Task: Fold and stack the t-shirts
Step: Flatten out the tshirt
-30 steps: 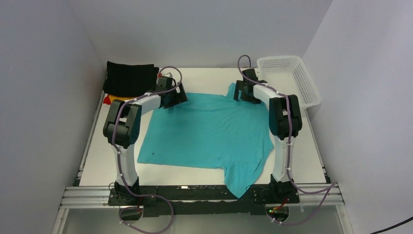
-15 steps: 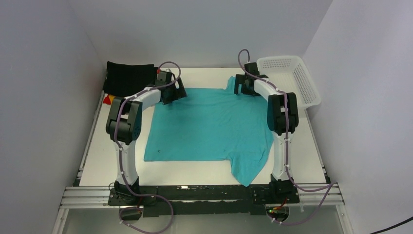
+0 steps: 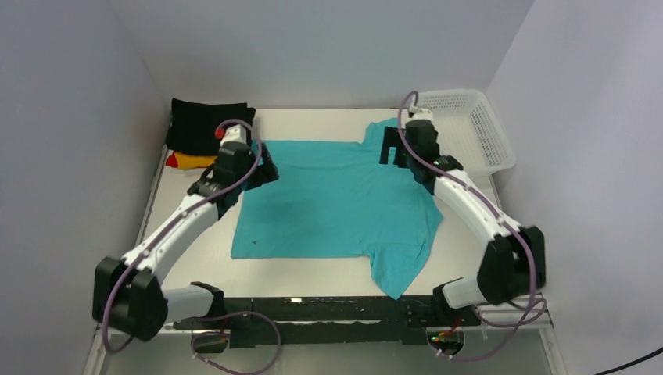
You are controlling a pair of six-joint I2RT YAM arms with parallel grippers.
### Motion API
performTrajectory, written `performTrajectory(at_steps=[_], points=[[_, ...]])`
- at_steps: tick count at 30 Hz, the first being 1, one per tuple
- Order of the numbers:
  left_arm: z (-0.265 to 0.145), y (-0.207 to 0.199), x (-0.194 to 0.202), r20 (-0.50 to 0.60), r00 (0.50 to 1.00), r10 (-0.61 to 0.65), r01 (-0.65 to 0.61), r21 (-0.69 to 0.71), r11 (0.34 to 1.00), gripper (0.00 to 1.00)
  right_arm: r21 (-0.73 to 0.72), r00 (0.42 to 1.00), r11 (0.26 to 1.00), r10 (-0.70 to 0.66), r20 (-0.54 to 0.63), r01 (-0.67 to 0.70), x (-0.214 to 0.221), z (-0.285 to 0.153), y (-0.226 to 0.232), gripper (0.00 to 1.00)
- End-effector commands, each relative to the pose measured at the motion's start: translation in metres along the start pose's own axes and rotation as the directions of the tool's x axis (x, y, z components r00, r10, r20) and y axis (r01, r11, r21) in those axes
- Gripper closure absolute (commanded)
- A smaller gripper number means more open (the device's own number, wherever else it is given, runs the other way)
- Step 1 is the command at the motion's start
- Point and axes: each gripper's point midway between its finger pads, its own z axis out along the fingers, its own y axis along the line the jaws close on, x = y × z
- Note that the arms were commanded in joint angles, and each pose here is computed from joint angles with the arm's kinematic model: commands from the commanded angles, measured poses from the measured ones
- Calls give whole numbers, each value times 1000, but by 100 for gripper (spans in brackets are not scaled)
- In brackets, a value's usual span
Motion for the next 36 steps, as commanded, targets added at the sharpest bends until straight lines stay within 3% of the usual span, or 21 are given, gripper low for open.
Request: performTrajectory(at_steps=[1,7,14,23,31,32,36], points=[[-36,73,55,-22,992,-121,111,-258,960,1,-17,978,989,147,149,-146,-6,-34,-17,0],[-76,117,115,-35,971,-235,210,-340,917,1,44,932,955,276,235,-294,17,-57,-54,0],[-99,147,177,-163,937,-308,209,-444,871,1,3,938,960,273,216,-280,37,-65,-52,0],[-92,146,207,-225,905,-361,242,-426,872,32,76,965,967,234,119,-244,54,-53,-57,0],[-75,146,211,-224,902,-369,243,-443,863,43,105,968,965,228,108,-239,62,-52,-63,0],[-74,145,210,-227,902,-367,243,-436,867,47,110,968,965,227,105,-238,62,-53,-63,0],[-72,146,212,-228,900,-372,241,-451,859,78,142,972,962,223,75,-231,69,-55,-68,0]])
